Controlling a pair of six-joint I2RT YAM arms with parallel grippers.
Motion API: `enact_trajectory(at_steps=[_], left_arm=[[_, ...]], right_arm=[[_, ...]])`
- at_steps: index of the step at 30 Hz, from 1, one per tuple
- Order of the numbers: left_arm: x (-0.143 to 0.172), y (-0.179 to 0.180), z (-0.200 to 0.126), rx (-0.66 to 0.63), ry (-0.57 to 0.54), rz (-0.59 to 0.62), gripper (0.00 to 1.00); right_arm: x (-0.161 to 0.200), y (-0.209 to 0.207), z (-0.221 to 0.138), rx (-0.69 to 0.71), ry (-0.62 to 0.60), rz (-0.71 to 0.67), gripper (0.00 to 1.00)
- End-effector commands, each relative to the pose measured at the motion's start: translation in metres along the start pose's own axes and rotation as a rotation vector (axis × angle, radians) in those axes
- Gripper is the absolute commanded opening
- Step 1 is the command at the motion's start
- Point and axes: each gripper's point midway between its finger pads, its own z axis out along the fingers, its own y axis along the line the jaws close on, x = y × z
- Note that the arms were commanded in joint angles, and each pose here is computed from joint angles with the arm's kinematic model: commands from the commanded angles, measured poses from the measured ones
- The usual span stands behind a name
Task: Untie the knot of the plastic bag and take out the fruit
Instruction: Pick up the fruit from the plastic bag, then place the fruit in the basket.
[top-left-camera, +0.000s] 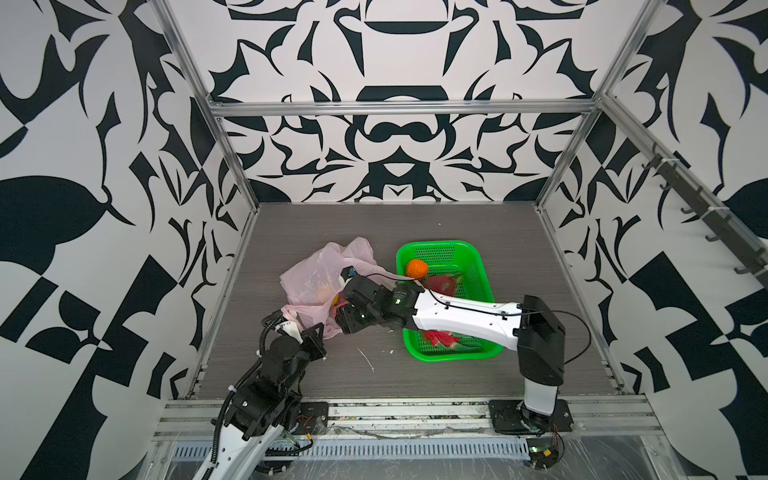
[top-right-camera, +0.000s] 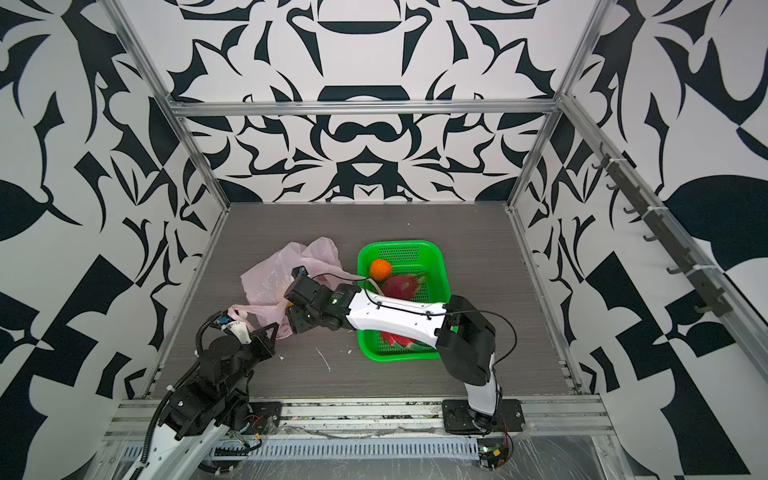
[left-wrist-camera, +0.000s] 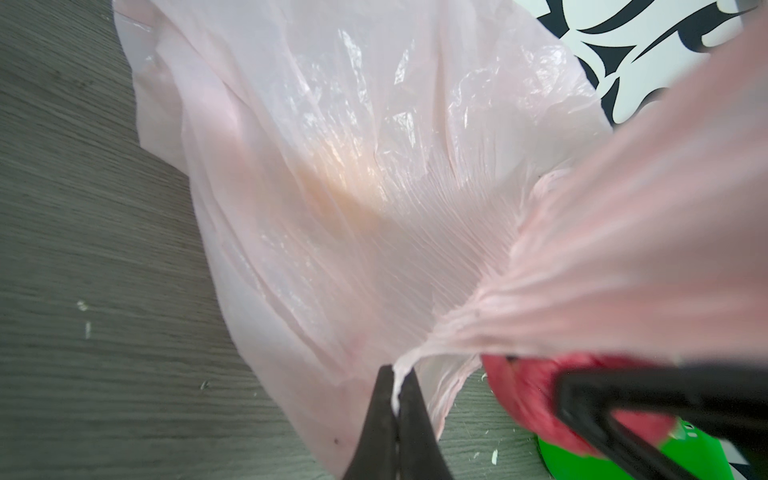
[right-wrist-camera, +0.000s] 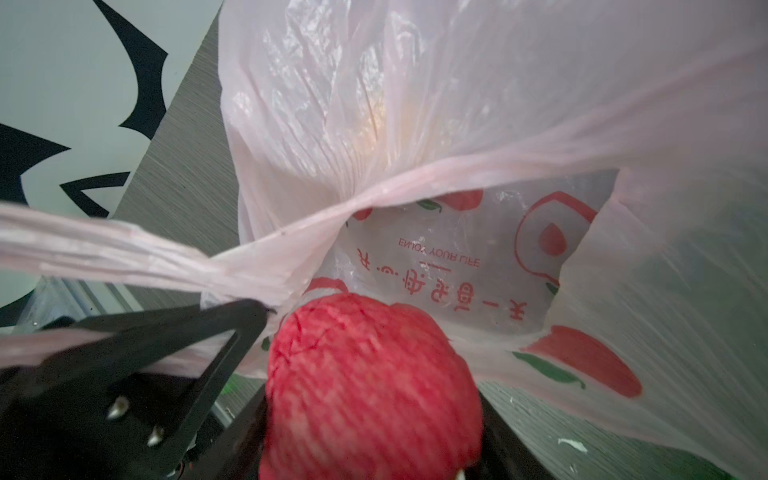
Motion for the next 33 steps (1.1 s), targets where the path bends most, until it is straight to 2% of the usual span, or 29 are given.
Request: enact_trajectory(at_steps=[1,7,13,19,25,33], left_arm=[[-0.001,0.000,0.002,0.005,-0.013,0.005,0.00],[0.000,-0.001,0.003,0.008,-0.008,0.008,0.00],[0.000,-0.002,0.003,0.014,-0.003,0.014,0.00],[0.001,-0.003,0.003,0.016,-0.001,0.017,0.00],[0.001,-0.002,0.003,0.014,-0.004,0.017,0.00],[0.000,-0.002,0.004,0.009,-0.002,0.018,0.00]], right_arm=[[-0.009,0.000,-0.037,-0.006,-0.040,-0.011,0.32],[-0.018,-0.014,-0.087,0.044,-0.114,-0.023,0.31],[-0.043,-0.056,-0.146,0.204,-0.249,-0.076,0.30],[-0.068,-0.107,-0.180,0.343,-0.308,-0.078,0.29],[-0.084,-0.166,-0.192,0.424,-0.323,-0.005,0.27],[-0.077,-0.243,-0.159,0.515,-0.254,0.110,0.26]])
